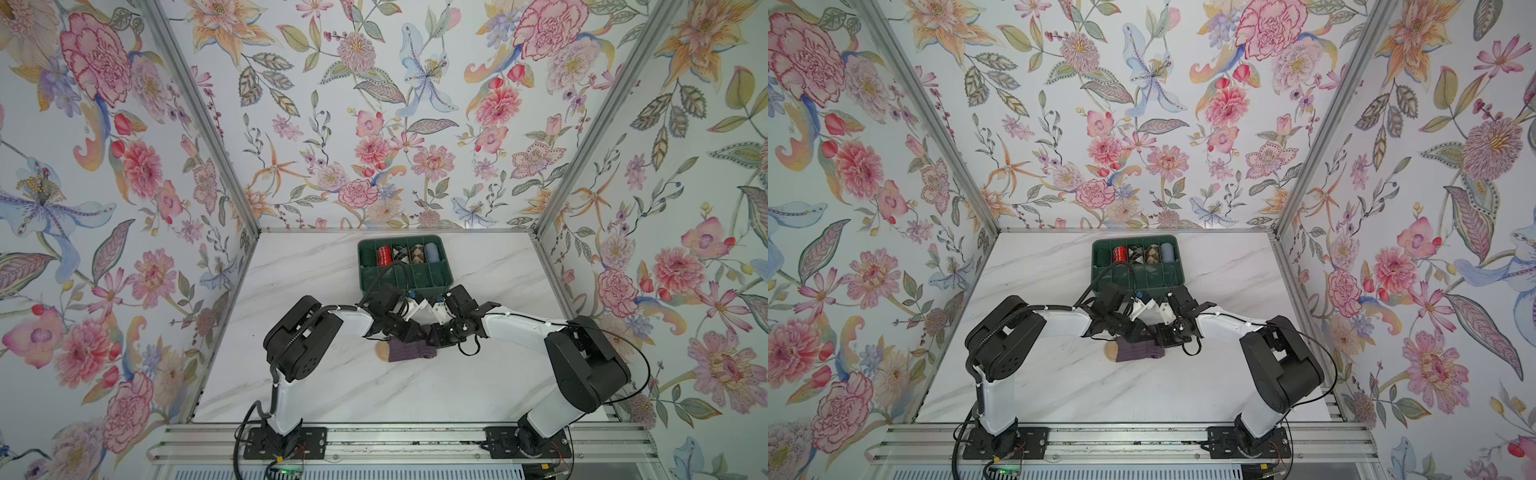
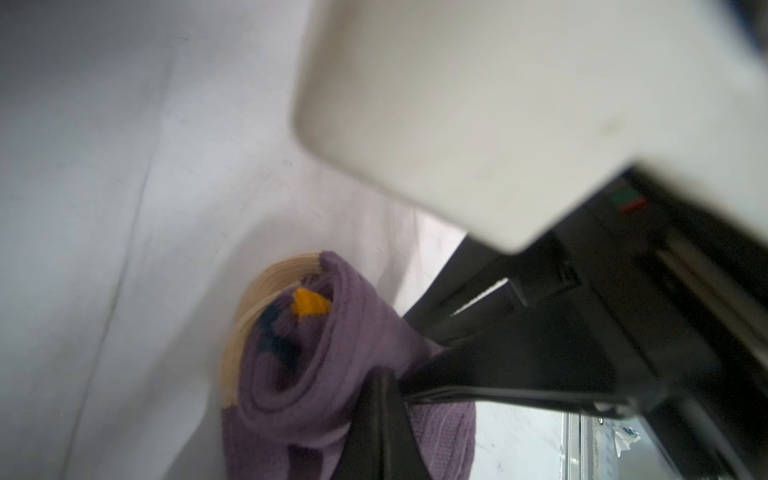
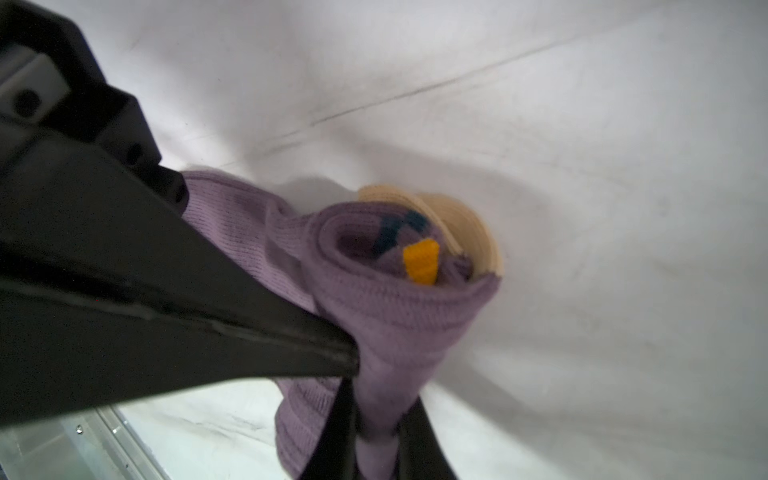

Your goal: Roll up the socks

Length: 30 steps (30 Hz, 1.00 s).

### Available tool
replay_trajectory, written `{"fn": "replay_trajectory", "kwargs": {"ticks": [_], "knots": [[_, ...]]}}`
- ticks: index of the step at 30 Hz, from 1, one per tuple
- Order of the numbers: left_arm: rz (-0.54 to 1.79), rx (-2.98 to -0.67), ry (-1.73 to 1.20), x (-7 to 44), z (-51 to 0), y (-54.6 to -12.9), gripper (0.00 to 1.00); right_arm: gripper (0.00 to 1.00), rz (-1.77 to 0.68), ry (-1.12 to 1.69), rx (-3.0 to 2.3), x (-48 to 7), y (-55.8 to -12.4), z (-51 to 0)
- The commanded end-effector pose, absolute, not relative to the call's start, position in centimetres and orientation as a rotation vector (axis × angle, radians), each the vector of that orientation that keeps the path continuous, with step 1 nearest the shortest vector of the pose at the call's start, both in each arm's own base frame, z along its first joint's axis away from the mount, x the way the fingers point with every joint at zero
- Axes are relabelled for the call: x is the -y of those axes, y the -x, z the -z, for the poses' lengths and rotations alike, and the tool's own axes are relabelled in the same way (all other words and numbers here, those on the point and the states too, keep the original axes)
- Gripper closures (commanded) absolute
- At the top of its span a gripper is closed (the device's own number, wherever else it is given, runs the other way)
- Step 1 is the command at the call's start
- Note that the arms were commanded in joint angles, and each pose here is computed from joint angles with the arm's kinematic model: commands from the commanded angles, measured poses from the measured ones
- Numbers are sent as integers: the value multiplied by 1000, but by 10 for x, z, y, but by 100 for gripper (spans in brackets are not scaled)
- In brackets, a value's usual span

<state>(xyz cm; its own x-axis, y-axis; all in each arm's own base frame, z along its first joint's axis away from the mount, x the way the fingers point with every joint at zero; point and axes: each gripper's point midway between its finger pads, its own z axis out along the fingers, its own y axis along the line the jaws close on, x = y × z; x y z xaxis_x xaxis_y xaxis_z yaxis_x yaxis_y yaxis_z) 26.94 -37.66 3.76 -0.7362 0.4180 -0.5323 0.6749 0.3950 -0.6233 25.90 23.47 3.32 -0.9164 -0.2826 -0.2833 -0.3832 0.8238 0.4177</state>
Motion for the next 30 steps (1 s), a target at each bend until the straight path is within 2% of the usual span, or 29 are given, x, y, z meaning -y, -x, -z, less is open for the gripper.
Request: {"fn": "replay_trajectory", "kwargs": {"ticks": [1, 4, 7, 17, 30], "knots": [[1133, -2571, -957, 353, 15, -247, 100, 73, -677, 490, -2760, -229, -265, -47], [1139, -2569, -944, 355, 15, -248, 100, 63, -690, 446, -2722, -224, -268, -59], [1136, -2569, -942, 355, 15, -248, 100, 60, -685, 380, -2691, -214, -271, -69], [1103, -2573, -928, 351, 11, -250, 100, 72, -480, 260, -2770, -186, -272, -40], [1046, -2588, -929, 347, 2, -252, 100, 72, -498, 321, -2761, -205, -274, -27]]}}
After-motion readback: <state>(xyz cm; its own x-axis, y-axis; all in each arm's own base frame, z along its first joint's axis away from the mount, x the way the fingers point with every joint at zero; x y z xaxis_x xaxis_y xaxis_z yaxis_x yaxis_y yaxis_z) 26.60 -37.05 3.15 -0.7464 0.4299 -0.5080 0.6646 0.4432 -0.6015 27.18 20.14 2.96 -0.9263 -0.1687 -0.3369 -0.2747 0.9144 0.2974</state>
